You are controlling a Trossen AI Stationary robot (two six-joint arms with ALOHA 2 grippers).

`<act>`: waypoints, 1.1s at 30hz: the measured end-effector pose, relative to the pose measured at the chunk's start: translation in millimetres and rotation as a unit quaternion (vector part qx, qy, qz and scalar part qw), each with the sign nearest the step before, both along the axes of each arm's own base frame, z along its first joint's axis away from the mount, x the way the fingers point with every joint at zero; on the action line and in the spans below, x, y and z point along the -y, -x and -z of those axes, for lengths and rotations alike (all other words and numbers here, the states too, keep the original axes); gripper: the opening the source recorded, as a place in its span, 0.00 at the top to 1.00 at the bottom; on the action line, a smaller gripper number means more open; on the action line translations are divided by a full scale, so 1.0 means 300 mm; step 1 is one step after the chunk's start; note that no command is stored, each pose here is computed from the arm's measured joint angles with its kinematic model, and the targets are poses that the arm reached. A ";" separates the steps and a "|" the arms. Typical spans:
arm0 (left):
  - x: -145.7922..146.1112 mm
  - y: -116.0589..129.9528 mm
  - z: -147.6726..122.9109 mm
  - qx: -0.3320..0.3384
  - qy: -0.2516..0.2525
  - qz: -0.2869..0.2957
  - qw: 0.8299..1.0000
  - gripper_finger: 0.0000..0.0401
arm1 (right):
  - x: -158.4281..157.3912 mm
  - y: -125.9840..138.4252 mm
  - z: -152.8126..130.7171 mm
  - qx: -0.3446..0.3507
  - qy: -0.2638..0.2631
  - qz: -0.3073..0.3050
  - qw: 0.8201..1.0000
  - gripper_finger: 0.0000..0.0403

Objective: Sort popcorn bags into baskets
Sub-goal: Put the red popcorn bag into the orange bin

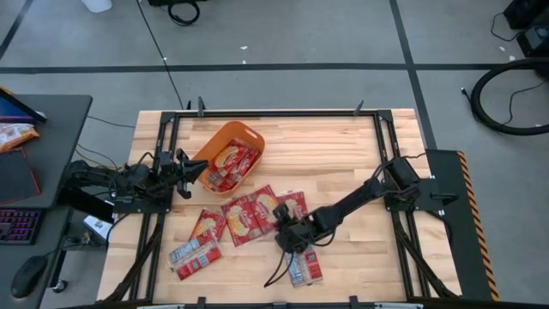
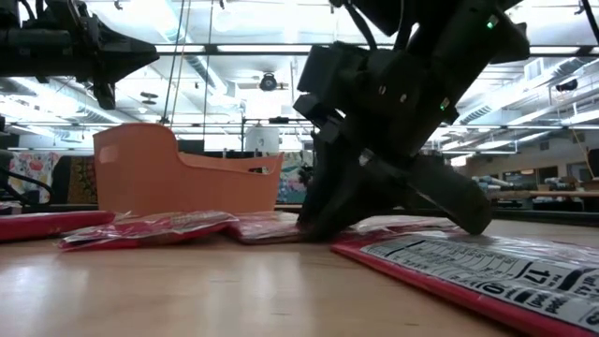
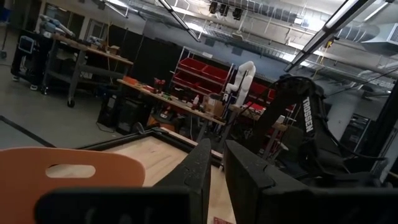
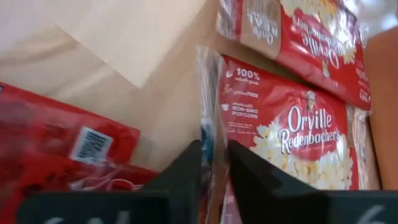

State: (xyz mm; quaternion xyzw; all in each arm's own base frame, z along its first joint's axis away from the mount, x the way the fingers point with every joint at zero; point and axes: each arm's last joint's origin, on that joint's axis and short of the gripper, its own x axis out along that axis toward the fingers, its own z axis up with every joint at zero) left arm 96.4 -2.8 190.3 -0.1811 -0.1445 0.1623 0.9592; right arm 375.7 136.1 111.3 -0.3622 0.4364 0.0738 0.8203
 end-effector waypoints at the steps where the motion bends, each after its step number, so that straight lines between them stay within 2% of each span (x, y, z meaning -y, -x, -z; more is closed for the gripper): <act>1: 0.000 0.000 0.000 0.000 0.000 0.000 1.000 0.88 | 0.003 0.000 0.002 -0.002 0.002 0.002 1.000 0.86; 4: 0.000 0.000 0.000 0.000 0.000 0.000 1.000 0.88 | 0.006 0.001 0.004 -0.002 0.005 0.004 1.000 0.97; 10: 0.000 0.000 0.000 0.004 0.011 0.003 1.000 0.88 | -0.010 -0.001 -0.025 0.016 0.022 0.021 0.999 0.97; 16: 0.000 0.000 0.000 0.004 0.011 0.003 1.000 0.88 | -0.015 -0.007 -0.182 0.049 0.071 0.047 0.995 0.98; 18: 0.000 0.000 0.000 0.003 0.007 0.002 1.000 0.88 | -0.003 -0.009 -0.237 0.064 0.072 0.056 0.994 0.98; 21: 0.000 0.000 0.000 0.000 0.000 0.000 1.000 0.88 | 0.030 -0.014 -0.344 0.108 0.047 0.079 0.990 0.99; 25: 0.000 0.000 0.000 0.000 0.000 0.000 1.000 0.88 | 0.104 -0.012 -0.460 0.158 -0.014 0.135 0.978 0.99; 29: 0.000 0.000 0.000 0.003 0.007 0.002 1.000 0.88 | 0.192 -0.005 -0.580 0.212 -0.085 0.191 0.955 0.99; 33: 0.000 0.000 0.000 0.005 0.012 0.003 1.000 0.88 | 0.271 0.000 -0.640 0.238 -0.120 0.220 0.939 0.99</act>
